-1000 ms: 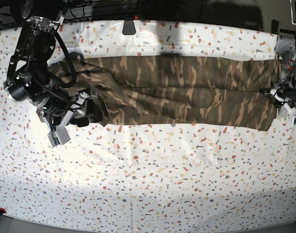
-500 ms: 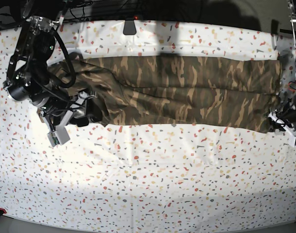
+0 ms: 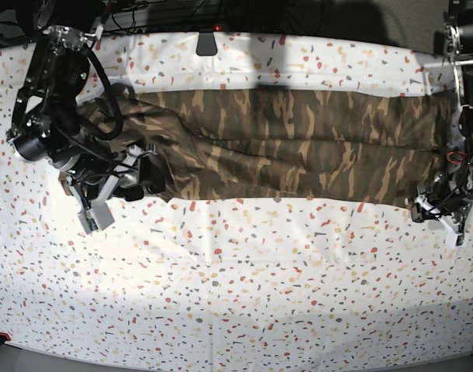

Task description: Fold the T-shirt properly

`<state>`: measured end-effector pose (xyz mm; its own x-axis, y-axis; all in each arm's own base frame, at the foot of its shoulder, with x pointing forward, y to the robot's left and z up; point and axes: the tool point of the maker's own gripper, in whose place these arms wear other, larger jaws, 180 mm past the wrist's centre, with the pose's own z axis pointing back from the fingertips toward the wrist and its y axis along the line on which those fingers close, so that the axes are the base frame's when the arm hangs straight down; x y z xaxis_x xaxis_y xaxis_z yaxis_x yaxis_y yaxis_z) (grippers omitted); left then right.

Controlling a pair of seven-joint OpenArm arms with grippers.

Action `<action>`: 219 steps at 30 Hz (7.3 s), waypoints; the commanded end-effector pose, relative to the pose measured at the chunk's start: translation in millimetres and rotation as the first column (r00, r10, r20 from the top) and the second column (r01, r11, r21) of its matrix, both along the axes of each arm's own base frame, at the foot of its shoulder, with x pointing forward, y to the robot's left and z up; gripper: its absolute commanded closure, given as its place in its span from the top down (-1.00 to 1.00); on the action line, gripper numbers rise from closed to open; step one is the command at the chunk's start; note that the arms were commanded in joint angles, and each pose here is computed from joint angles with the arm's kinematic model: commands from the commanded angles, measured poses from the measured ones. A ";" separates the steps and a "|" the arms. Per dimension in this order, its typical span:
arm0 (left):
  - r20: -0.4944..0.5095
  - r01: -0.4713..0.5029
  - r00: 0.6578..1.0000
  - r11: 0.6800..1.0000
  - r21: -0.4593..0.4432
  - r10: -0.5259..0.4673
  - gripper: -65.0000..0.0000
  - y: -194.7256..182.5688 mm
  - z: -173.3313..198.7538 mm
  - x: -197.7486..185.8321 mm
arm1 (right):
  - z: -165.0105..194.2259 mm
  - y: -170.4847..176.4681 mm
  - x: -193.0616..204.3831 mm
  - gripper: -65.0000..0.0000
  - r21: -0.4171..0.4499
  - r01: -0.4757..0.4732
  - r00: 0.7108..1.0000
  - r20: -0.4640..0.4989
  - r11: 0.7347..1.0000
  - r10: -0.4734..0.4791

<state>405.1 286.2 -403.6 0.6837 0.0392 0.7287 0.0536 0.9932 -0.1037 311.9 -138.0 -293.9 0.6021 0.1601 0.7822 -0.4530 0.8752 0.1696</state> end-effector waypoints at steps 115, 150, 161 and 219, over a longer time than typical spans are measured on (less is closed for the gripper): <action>0.011 0.152 0.985 0.887 0.437 -0.175 -1.00 -5.1 65.0 -98.0 | 14.6 0.0 6.9 -0.15 0.000 -0.007 0.998 0.057 1.000 0.007; -0.246 0.120 0.959 0.989 -0.091 -0.139 0.06 62.2 27.4 -81.4 | 8.6 -0.8 2.3 -0.15 -0.016 -0.015 1.000 0.019 1.000 0.015; -0.310 0.031 0.931 0.889 -0.457 -0.192 0.06 40.1 9.6 -112.4 | 8.8 -0.7 2.5 -0.15 -0.016 -0.015 1.000 0.020 1.000 0.015; -0.252 0.048 0.931 0.774 -0.631 -0.264 -1.00 11.8 27.8 -116.7 | 9.4 -0.7 3.0 -0.15 -0.015 -0.014 1.000 0.023 1.000 0.014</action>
<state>280.7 290.1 -389.2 0.9143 0.2708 0.3011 0.0342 0.6892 -0.7237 307.4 -140.7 -300.3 0.6301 0.1823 0.7548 -0.4498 0.8781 0.1634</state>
